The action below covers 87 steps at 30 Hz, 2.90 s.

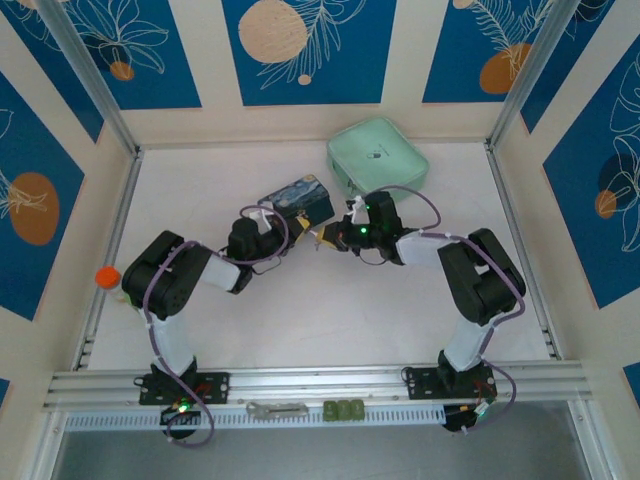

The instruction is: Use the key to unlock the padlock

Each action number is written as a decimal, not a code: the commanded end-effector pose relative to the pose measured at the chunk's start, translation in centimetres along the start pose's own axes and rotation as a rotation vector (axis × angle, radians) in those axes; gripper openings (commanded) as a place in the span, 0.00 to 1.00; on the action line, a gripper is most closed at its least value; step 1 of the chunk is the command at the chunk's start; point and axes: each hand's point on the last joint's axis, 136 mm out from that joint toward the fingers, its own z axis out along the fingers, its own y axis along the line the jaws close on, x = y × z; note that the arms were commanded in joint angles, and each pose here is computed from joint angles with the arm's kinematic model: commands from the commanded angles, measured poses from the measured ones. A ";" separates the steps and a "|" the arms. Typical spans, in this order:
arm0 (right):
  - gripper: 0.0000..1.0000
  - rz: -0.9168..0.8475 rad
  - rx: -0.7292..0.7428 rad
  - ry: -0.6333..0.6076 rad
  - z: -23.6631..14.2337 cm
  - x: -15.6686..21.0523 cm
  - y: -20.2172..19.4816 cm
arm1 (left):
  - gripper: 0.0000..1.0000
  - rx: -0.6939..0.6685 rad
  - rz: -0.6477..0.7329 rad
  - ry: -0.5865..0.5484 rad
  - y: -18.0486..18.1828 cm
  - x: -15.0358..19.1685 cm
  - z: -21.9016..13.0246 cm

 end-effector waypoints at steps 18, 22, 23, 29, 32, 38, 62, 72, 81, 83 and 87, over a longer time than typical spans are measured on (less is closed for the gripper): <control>0.00 0.085 -0.042 -0.083 -0.9 0.6 1.6 | 0.00 0.118 0.030 -0.069 -3.3 0.3 0.0; 0.00 0.092 -0.030 -0.092 -1.5 0.4 0.7 | 0.00 0.134 0.017 -0.070 -3.4 0.4 -0.1; 0.00 0.098 -0.025 -0.096 -1.7 0.3 0.4 | 0.00 0.133 0.019 -0.070 -3.5 0.4 -0.1; 0.00 0.092 -0.035 -0.122 -2.3 -0.4 0.4 | 0.00 0.109 0.030 -0.061 -3.1 0.7 -0.3; 0.00 0.077 -0.057 -0.132 -2.5 -0.8 1.0 | 0.00 0.104 0.024 -0.060 -2.8 0.8 -0.3; 0.00 0.046 -0.080 -0.118 -2.4 -0.7 2.3 | 0.00 0.102 0.021 -0.056 -2.6 1.0 -0.2; 0.00 0.031 -0.075 -0.109 -2.3 1.2 2.5 | 0.00 0.107 0.018 -0.054 -2.7 1.1 0.0; 0.00 0.062 -0.050 -0.100 -1.9 1.1 1.0 | 0.00 0.107 0.023 -0.056 -2.9 1.2 -0.2; 0.00 0.069 -0.026 -0.102 -2.1 1.4 0.2 | 0.00 0.106 0.019 -0.056 -2.8 1.2 -0.1; 0.00 0.072 -0.018 -0.107 -2.3 1.4 0.0 | 0.00 0.106 0.019 -0.056 -2.8 1.2 -0.1; 0.00 0.066 -0.020 -0.117 -2.3 1.2 0.1 | 0.00 0.106 0.021 -0.051 -2.9 1.3 -0.1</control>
